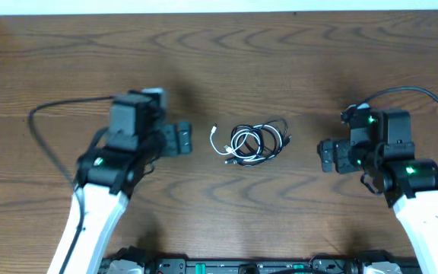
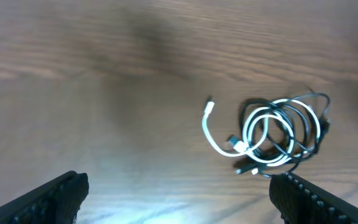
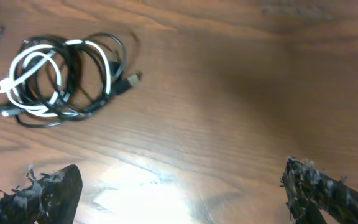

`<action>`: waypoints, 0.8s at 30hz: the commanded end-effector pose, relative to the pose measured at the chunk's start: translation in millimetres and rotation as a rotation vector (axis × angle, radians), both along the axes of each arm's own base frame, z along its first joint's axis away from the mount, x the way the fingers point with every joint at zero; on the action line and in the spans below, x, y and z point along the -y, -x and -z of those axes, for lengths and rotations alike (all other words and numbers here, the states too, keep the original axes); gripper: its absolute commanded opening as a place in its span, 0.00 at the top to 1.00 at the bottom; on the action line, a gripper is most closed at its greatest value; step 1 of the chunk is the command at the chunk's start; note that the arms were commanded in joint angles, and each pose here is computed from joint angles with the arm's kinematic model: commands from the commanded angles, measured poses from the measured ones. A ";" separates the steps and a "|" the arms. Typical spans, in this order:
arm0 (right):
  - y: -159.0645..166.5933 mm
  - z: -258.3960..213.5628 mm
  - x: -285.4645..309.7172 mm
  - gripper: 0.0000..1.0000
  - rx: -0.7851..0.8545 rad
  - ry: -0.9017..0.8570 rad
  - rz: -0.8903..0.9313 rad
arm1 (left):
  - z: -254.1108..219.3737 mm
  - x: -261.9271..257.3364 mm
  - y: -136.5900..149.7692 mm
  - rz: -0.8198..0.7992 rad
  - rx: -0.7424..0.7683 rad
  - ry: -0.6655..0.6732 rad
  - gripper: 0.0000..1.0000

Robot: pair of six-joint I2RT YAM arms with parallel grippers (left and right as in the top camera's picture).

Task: Untangle cables
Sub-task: 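Move the left gripper to the cable bundle and grasp a loop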

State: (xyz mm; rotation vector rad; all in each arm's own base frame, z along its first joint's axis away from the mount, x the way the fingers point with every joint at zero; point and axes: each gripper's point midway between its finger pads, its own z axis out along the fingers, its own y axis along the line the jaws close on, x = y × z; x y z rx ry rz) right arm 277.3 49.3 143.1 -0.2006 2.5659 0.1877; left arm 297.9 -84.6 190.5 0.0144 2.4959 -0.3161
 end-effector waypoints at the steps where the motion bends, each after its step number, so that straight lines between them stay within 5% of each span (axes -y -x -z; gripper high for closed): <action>1: -8.7 -11.7 -19.4 0.01 0.023 -0.116 -0.040 | 13.6 35.4 -10.6 0.110 -0.027 -0.018 0.02; 11: -5.5 -14.8 -31.6 0.01 0.016 -0.180 -0.081 | 73.9 114.9 -38.7 0.292 -0.070 0.015 0.01; 24: -3.3 -13.2 -31.4 0.01 0.004 -0.179 -0.080 | 147.3 133.8 -59.2 0.310 -0.149 0.004 0.09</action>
